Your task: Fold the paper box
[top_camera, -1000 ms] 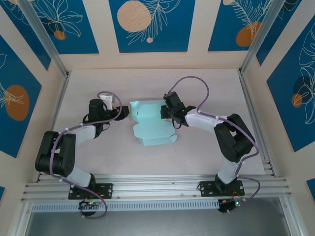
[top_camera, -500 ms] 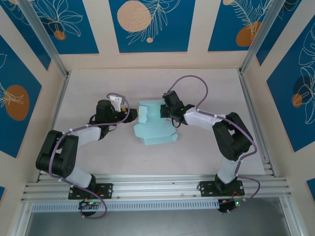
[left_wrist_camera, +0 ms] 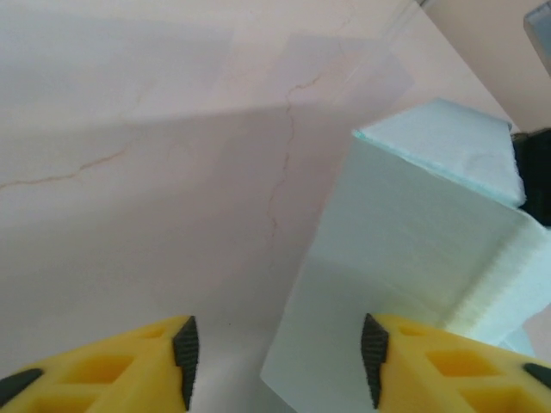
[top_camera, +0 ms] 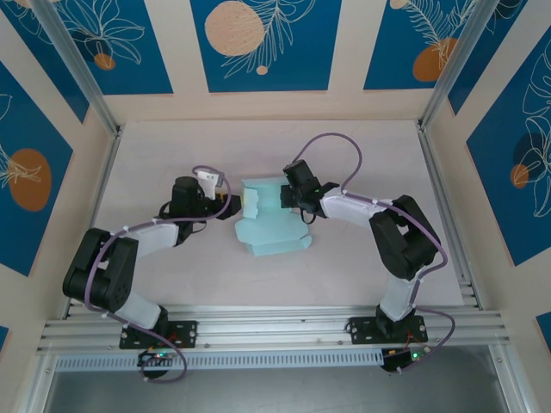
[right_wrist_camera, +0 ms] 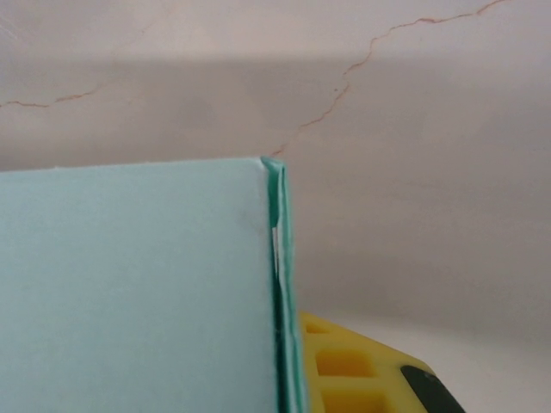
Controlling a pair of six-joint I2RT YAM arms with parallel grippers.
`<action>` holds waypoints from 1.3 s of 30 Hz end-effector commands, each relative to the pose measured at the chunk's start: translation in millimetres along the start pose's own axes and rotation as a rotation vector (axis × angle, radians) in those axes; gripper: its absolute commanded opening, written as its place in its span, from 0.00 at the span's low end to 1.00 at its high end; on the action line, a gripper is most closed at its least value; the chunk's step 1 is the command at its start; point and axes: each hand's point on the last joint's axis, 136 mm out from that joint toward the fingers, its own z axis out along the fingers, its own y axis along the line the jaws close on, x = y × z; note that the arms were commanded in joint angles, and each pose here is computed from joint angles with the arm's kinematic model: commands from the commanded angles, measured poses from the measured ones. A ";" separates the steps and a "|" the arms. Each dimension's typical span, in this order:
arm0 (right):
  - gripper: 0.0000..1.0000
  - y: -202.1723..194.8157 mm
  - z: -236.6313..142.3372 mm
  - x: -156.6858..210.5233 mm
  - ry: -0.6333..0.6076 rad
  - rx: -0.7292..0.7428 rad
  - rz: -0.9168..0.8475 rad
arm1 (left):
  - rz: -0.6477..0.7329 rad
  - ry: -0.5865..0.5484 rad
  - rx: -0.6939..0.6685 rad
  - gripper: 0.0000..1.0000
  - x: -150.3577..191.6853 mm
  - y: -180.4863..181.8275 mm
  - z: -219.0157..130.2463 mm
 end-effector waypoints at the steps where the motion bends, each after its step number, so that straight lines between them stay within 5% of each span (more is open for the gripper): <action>1: 0.00 13.9 -2.3 -16.8 -0.043 -0.033 0.016 | 0.043 0.060 0.048 0.45 14.3 -15.9 -6.7; 6: 0.00 13.7 -1.7 -16.7 -0.042 -0.034 0.015 | 0.064 0.069 0.045 0.40 14.3 -18.8 -13.8; 14: 0.00 16.6 -1.2 -17.3 -0.042 -0.046 0.016 | 0.077 0.055 0.094 0.51 6.5 -30.6 -17.3; 23: 0.00 24.3 -4.5 -18.0 -0.048 -0.066 0.001 | 0.098 0.026 0.054 0.49 -2.7 -22.6 -7.3; 39: 0.00 39.9 -13.2 -14.7 -0.045 -0.042 -0.012 | 0.282 -0.069 -0.312 0.38 -21.0 6.6 2.6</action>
